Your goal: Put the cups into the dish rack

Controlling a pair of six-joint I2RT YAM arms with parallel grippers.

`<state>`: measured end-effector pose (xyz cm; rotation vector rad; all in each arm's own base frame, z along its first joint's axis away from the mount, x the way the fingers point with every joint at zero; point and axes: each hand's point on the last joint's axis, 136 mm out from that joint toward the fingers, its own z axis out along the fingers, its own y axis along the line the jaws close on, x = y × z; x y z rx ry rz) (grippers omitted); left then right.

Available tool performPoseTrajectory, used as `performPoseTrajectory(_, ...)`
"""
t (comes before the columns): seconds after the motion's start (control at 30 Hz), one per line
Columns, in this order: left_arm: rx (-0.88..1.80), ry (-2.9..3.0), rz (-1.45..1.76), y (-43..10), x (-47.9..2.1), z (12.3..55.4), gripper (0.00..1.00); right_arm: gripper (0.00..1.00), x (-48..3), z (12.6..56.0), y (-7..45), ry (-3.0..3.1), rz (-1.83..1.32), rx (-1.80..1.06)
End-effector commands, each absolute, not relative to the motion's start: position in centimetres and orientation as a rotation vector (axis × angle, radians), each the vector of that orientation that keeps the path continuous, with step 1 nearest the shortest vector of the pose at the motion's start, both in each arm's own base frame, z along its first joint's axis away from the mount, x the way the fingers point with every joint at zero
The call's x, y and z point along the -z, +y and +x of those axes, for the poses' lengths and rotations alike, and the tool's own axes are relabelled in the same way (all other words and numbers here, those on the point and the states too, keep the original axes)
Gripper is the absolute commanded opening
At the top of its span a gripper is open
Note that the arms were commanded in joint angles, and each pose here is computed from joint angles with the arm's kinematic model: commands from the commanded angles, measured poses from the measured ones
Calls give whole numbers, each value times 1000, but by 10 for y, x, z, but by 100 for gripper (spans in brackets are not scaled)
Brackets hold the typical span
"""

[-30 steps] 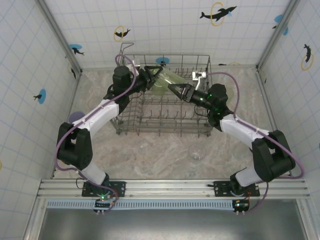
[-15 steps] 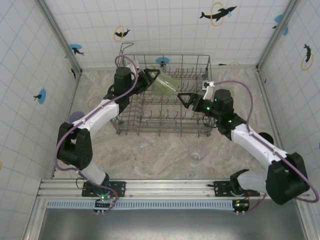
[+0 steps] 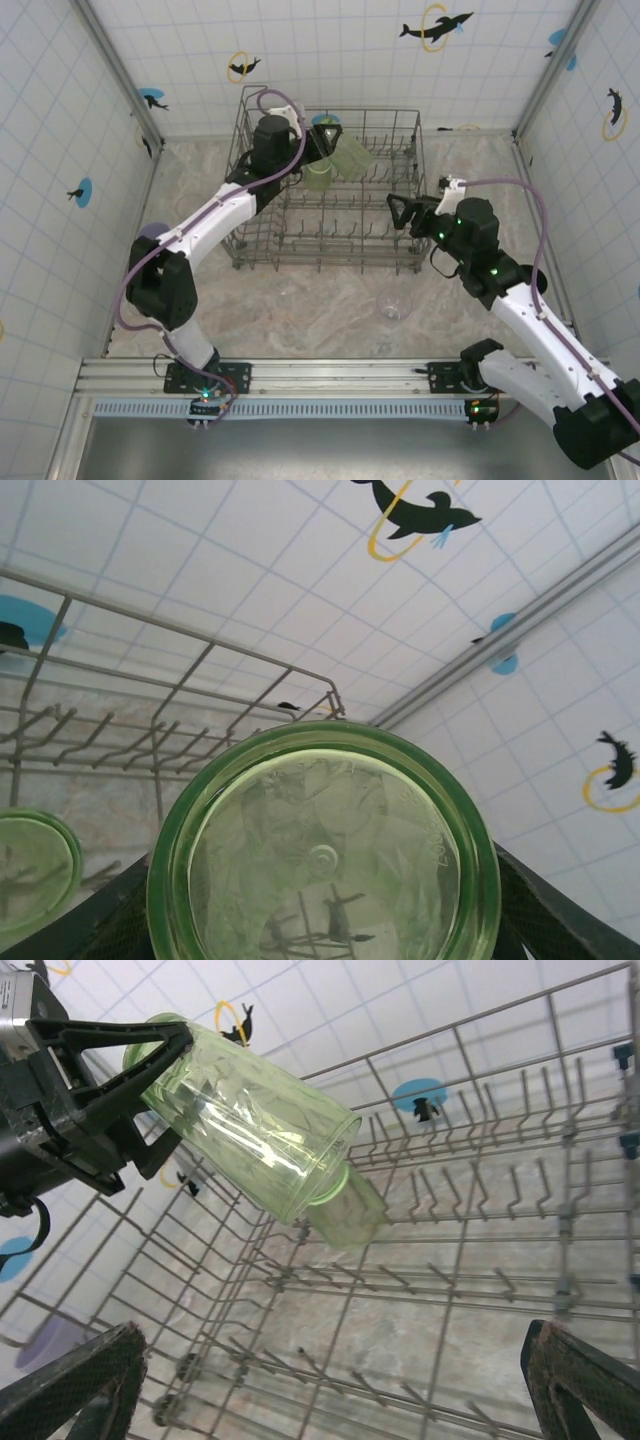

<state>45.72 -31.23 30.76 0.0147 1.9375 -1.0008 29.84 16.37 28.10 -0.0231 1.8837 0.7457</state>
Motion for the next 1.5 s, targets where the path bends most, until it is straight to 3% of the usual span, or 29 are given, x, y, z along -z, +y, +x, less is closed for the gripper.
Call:
performPoseTrajectory(0.0, 852, 1936, 66, -316, -302, 472, 0, 99, -265, 295, 142, 1916, -22, -605)
performPoseTrajectory(0.4, 629, 1873, 129, -320, -302, 490, 0, 99, -275, 283, 125, 1910, -39, -536)
performPoseTrajectory(1.47, 527, 1875, 245, -363, -262, 525, 0, 100, -287, 272, 109, 1853, -27, -502)
